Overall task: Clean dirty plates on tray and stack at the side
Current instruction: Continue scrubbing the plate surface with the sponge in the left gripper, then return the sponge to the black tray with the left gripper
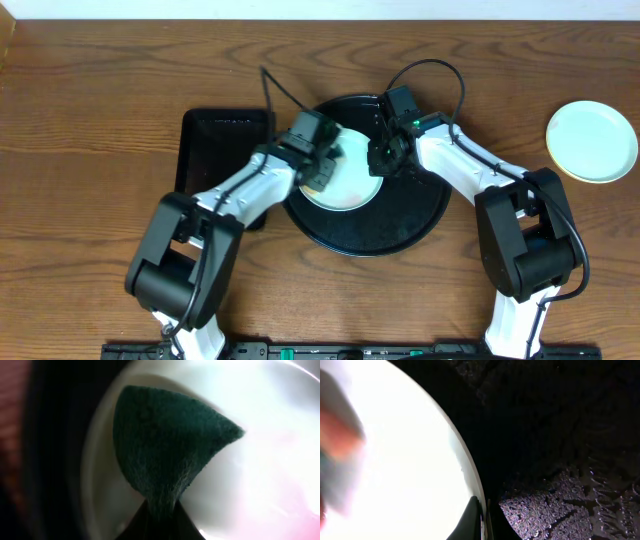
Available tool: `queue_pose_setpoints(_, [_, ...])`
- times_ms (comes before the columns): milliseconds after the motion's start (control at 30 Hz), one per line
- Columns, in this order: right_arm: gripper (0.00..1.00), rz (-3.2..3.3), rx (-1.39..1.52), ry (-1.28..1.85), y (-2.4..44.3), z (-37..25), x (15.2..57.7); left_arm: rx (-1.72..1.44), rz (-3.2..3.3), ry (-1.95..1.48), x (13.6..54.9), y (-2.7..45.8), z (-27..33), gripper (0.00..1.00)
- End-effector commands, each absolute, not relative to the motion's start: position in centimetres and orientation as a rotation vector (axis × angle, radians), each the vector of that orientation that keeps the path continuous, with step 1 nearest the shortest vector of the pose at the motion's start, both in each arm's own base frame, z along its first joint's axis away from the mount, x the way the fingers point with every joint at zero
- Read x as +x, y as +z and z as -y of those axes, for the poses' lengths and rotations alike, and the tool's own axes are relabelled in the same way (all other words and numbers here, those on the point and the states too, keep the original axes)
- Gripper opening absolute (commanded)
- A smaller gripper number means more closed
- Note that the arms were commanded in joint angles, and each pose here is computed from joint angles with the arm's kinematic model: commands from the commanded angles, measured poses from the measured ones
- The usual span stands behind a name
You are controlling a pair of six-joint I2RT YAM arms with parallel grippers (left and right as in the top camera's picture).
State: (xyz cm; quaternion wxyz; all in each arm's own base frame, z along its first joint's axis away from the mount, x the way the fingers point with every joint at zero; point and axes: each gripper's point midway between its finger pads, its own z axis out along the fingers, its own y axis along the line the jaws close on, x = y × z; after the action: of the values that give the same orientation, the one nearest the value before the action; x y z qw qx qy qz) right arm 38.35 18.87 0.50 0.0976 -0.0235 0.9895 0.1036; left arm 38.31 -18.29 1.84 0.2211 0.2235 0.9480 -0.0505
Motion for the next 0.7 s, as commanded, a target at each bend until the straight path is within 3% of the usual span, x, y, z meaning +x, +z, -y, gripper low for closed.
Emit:
queue_pose_setpoints(0, [0.01,-3.004,-0.117,0.252,-2.0,-18.9,36.5,0.586,-2.643,-0.043,38.6,1.2,16.0,0.07])
queue_pose_setpoints(167, [0.01,-3.004,-0.117,0.252,-2.0,-18.9,36.5,0.630,-2.563,-0.274,38.4,4.7,19.8,0.07])
queue_pose_setpoints(267, [0.01,-3.004,-0.117,0.252,-2.0,-18.9,36.5,0.601,-2.409,-0.282,39.5,11.0,20.3,0.07])
queue_pose_setpoints(467, [0.01,-3.004,-0.116,0.252,-2.0,-18.9,36.5,0.316,-2.219,0.036,40.7,20.4,13.5,0.07])
queue_pose_setpoints(667, [0.01,-3.004,-0.117,0.252,-2.0,-18.9,36.5,0.137,-2.260,0.233,39.4,21.8,6.0,0.08])
